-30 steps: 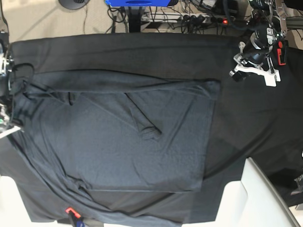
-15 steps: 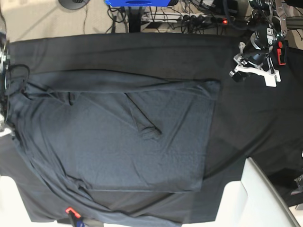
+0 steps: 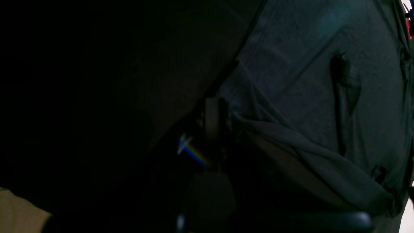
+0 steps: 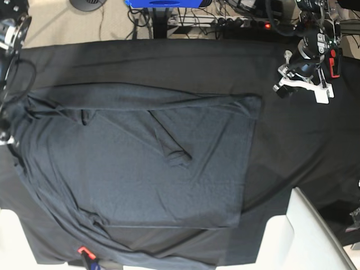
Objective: Fold the T-shirt properly
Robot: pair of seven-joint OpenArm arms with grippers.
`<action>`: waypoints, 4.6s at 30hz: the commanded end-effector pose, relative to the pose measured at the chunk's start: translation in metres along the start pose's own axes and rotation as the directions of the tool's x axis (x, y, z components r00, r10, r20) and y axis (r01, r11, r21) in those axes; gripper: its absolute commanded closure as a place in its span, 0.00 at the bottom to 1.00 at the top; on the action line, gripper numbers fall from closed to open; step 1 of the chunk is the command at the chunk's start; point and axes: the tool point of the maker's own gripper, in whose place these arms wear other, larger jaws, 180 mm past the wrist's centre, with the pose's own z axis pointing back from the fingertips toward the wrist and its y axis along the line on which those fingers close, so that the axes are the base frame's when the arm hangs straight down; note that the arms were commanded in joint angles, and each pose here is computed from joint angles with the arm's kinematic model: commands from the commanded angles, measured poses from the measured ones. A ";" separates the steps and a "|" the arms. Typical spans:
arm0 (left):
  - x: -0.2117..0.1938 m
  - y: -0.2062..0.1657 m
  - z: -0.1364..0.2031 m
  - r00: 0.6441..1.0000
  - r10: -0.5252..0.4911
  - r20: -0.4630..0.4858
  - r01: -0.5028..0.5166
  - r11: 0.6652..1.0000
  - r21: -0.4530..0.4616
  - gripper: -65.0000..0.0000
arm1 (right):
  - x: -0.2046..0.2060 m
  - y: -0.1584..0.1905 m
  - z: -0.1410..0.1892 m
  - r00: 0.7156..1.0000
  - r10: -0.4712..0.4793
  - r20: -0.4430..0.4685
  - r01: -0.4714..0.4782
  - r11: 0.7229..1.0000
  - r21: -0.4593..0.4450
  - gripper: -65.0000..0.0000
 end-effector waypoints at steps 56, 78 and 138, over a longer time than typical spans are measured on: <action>-0.025 0.046 0.054 0.980 -0.198 0.019 0.199 0.979 -0.046 0.20 | -0.084 -0.057 0.049 0.900 -0.406 -0.158 0.435 0.843 0.315 0.16; -0.041 0.052 0.041 0.989 -0.150 -0.011 0.149 0.986 -0.072 0.20 | -0.075 -0.007 0.035 0.900 -0.387 -0.200 0.436 0.788 0.435 0.17; -0.032 -0.044 -0.079 0.992 0.124 -0.029 -0.128 0.965 -0.230 1.00 | -0.079 -0.012 0.021 0.899 -0.391 -0.199 0.439 0.807 0.395 1.00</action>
